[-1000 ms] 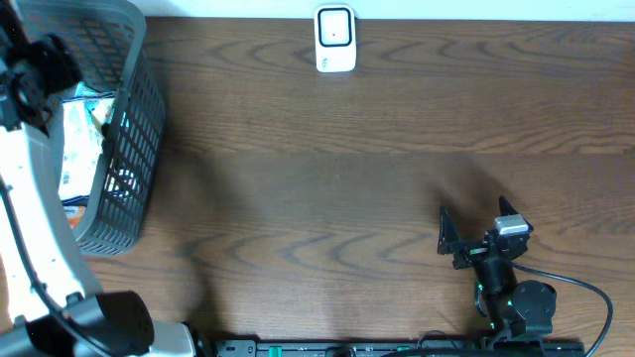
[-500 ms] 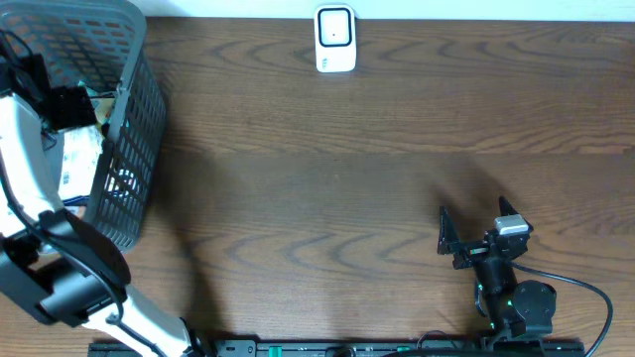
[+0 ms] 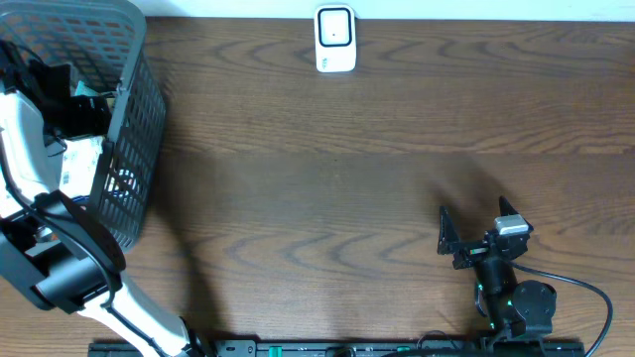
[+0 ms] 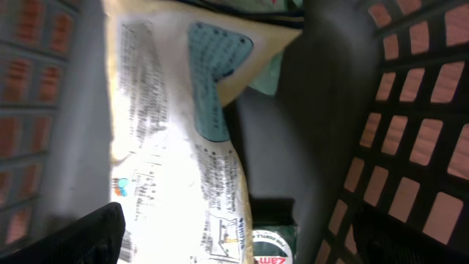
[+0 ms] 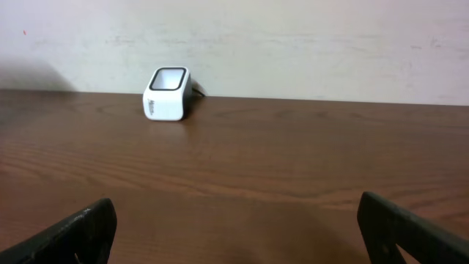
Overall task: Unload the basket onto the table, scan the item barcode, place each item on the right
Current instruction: 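Grasp the yellow-and-blue snack bag with the left gripper and lift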
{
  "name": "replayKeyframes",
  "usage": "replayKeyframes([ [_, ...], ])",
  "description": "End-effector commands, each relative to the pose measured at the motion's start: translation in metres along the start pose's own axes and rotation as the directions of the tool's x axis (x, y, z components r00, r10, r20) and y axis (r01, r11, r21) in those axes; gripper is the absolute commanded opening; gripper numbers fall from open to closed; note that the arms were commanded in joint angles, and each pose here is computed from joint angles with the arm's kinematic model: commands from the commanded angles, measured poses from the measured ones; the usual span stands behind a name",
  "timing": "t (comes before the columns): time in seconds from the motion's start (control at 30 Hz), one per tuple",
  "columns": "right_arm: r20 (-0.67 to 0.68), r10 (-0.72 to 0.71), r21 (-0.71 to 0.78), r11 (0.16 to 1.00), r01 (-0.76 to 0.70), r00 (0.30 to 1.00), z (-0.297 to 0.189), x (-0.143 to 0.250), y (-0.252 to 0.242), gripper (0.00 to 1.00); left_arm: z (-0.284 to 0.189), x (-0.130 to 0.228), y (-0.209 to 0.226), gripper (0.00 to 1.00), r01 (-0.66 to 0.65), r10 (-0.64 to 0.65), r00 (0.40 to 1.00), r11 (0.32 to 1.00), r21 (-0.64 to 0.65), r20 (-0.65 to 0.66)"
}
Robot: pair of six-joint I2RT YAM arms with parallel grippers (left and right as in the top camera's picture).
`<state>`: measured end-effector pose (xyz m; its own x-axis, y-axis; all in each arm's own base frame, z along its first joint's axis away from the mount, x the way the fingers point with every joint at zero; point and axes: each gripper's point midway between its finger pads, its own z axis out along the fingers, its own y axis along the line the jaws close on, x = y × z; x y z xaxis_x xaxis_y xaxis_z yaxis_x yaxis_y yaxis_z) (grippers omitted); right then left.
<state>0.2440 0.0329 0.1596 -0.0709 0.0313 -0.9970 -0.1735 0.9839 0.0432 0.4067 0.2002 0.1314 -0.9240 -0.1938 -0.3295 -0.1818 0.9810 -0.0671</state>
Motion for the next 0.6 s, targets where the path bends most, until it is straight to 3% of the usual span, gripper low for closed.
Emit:
replayKeyframes([
  [0.0,0.000,0.006,-0.012,1.000,-0.006,1.000,0.000,0.001,0.003,0.99,0.020,0.008,-0.004,0.98,-0.011,0.013,0.999,0.999,0.045,-0.045],
  [0.37,0.000,0.006,-0.012,1.000,-0.006,1.000,0.000,0.001,0.003,0.99,0.073,0.043,0.025,0.98,-0.010,-0.006,0.973,0.998,-0.066,-0.229],
  [0.57,0.000,0.006,-0.012,1.000,-0.006,1.000,0.000,0.000,0.003,0.99,0.081,0.057,0.061,0.98,-0.056,-0.027,0.951,0.964,-0.258,-0.308],
])
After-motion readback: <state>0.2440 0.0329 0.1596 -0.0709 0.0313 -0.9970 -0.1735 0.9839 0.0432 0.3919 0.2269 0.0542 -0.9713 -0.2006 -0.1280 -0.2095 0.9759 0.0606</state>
